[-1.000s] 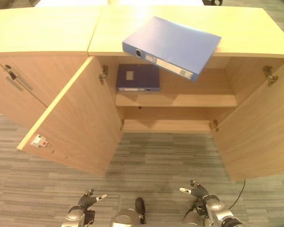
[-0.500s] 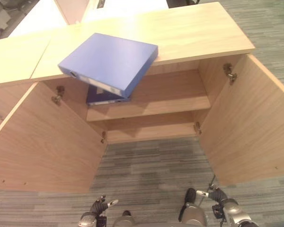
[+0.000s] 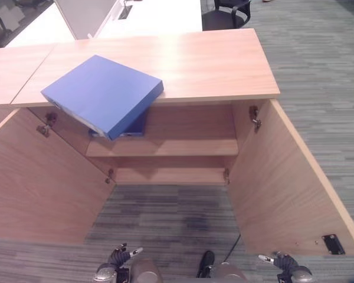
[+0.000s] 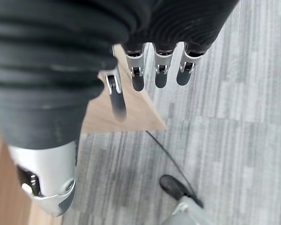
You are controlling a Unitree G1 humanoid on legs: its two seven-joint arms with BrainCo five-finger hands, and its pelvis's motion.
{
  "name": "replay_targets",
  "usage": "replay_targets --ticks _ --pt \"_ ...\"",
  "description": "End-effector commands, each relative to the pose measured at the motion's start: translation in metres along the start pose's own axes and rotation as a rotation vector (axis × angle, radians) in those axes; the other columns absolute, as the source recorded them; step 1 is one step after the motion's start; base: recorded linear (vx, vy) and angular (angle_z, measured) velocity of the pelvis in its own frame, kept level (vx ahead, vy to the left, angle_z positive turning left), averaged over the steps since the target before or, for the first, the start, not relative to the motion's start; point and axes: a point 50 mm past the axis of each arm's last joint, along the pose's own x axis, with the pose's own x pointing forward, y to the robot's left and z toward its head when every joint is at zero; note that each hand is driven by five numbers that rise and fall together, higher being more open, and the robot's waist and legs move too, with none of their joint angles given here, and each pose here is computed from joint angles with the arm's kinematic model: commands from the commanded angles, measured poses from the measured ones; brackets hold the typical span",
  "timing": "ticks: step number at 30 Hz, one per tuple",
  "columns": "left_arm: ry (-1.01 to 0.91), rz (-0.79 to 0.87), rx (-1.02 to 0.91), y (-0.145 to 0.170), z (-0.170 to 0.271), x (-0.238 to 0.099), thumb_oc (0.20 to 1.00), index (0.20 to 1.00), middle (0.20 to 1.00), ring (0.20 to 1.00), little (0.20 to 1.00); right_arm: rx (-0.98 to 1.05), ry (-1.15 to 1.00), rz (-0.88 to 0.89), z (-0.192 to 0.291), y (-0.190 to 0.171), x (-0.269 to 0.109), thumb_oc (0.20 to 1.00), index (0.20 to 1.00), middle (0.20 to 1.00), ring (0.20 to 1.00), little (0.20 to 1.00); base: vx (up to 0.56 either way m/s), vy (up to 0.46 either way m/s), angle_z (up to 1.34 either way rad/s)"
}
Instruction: Put the empty folder in the office cabinet
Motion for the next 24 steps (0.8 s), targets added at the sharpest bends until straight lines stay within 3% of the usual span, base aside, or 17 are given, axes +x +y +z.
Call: replay_targets --ticks 1,11,24 --pt "-0.032 0.016 0.045 0.01 0.009 0.001 1.0 1.0 1.0 1.0 1.0 0.054 -0.038 -0.026 0.01 -0.003 0.002 1.0 1.0 1.0 1.0 1.0 0.22 0.071 -0.09" --pt "0.012 0.023 0.123 0.02 -0.002 -0.002 1.0 1.0 1.0 1.0 1.0 -0.002 -0.036 0.089 0.011 0.035 0.002 1.0 1.0 1.0 1.0 1.0 0.18 0.136 -0.21" --pt "0.001 0.077 0.124 0.038 0.003 -0.003 1.0 1.0 1.0 1.0 1.0 -0.028 -0.057 0.147 0.018 0.056 0.001 1.0 1.0 1.0 1.0 1.0 0.04 0.159 0.08"
